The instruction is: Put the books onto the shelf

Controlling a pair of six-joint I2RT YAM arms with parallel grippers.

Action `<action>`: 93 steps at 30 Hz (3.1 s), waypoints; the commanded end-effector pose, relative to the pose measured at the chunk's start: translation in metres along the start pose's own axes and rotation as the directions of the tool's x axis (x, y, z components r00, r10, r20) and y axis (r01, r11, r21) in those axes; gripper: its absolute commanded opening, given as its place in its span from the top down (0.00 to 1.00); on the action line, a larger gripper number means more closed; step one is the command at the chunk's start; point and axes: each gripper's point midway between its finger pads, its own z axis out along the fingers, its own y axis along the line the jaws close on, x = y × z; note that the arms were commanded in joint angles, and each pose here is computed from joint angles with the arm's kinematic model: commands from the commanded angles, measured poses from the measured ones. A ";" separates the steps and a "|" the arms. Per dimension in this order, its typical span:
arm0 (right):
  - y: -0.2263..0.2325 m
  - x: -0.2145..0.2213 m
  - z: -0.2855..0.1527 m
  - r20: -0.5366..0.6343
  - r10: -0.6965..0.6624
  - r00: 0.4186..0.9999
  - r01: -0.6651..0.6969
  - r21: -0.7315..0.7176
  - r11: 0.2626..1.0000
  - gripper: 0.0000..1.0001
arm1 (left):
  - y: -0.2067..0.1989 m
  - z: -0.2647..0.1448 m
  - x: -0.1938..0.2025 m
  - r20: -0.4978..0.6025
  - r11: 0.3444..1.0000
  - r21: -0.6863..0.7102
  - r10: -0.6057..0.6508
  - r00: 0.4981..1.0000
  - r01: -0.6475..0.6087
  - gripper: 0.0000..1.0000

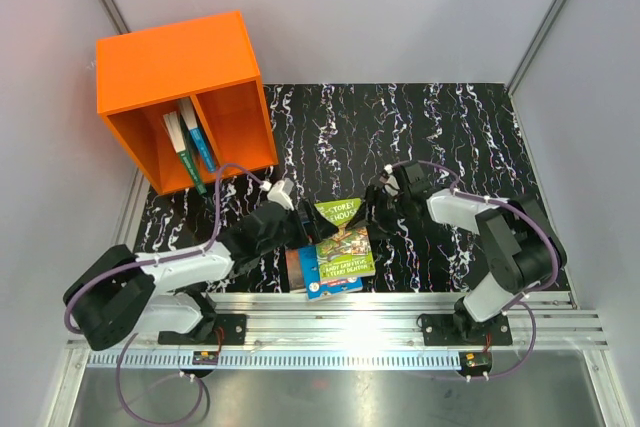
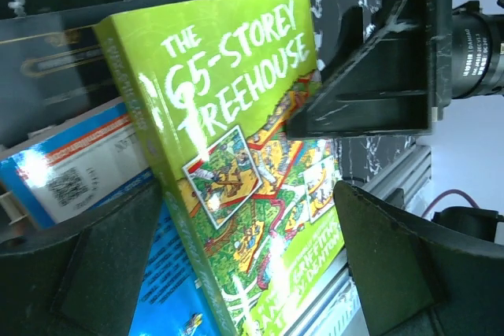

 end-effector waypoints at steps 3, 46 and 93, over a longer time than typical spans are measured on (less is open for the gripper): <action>0.020 -0.002 -0.011 0.024 -0.055 0.998 0.056 -0.042 0.998 0.58 | -0.039 0.011 0.004 -0.020 0.994 0.110 -0.006 1.000 0.008 0.06; 0.249 0.120 -0.197 0.092 -0.466 0.880 0.415 -0.626 0.660 1.00 | -0.177 -0.181 -0.080 -0.096 0.737 0.595 0.460 0.883 -0.319 0.15; 0.111 0.024 -0.103 0.026 -0.482 0.876 0.473 0.158 0.867 0.00 | 0.067 -0.288 -0.195 -0.044 0.370 -0.908 0.381 0.924 -0.196 1.00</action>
